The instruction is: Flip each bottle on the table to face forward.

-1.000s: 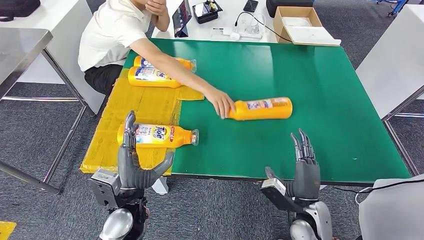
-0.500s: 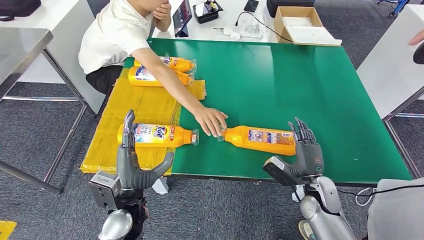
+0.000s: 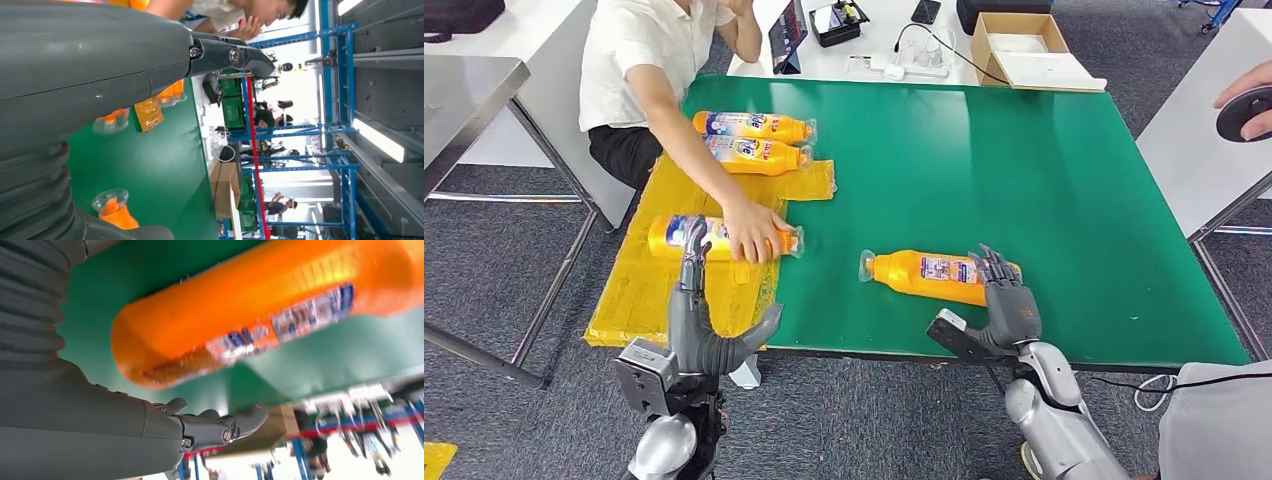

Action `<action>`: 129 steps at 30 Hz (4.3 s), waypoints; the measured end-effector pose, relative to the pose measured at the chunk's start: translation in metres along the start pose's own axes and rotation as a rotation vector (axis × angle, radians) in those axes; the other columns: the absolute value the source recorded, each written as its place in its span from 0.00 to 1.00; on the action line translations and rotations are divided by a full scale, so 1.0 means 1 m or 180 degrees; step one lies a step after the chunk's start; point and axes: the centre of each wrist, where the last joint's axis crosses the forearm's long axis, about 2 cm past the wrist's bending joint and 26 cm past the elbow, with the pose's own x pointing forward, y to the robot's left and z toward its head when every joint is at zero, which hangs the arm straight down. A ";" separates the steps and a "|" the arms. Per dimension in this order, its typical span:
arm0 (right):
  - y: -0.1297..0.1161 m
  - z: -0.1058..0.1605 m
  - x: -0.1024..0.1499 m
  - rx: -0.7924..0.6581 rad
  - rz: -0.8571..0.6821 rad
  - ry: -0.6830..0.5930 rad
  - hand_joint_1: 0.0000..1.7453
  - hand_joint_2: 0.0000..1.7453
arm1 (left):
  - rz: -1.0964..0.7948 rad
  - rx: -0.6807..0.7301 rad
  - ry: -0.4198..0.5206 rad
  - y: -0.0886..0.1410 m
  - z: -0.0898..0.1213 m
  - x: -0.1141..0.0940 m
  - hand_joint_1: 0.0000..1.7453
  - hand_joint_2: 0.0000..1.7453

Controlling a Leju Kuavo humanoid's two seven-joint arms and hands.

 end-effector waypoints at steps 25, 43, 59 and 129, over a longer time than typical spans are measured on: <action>-0.011 -0.049 0.013 0.0675 0.0533 0.0843 0.00 1.00 | -0.0235 -0.0177 0.0067 -0.008 0.001 -0.003 0.00 1.00; -0.022 -0.063 0.019 0.0974 0.0649 0.0932 0.00 1.00 | -0.0294 -0.0281 0.0124 -0.008 0.001 -0.002 0.00 1.00; -0.021 -0.064 0.022 0.0874 0.0900 0.1013 0.00 1.00 | -0.0324 -0.0272 0.0276 -0.005 -0.003 -0.008 0.00 1.00; 0.004 -0.014 0.140 0.0867 -0.2737 -0.1365 1.00 1.00 | 0.1479 -0.0423 0.1379 -0.021 0.031 -0.025 0.00 1.00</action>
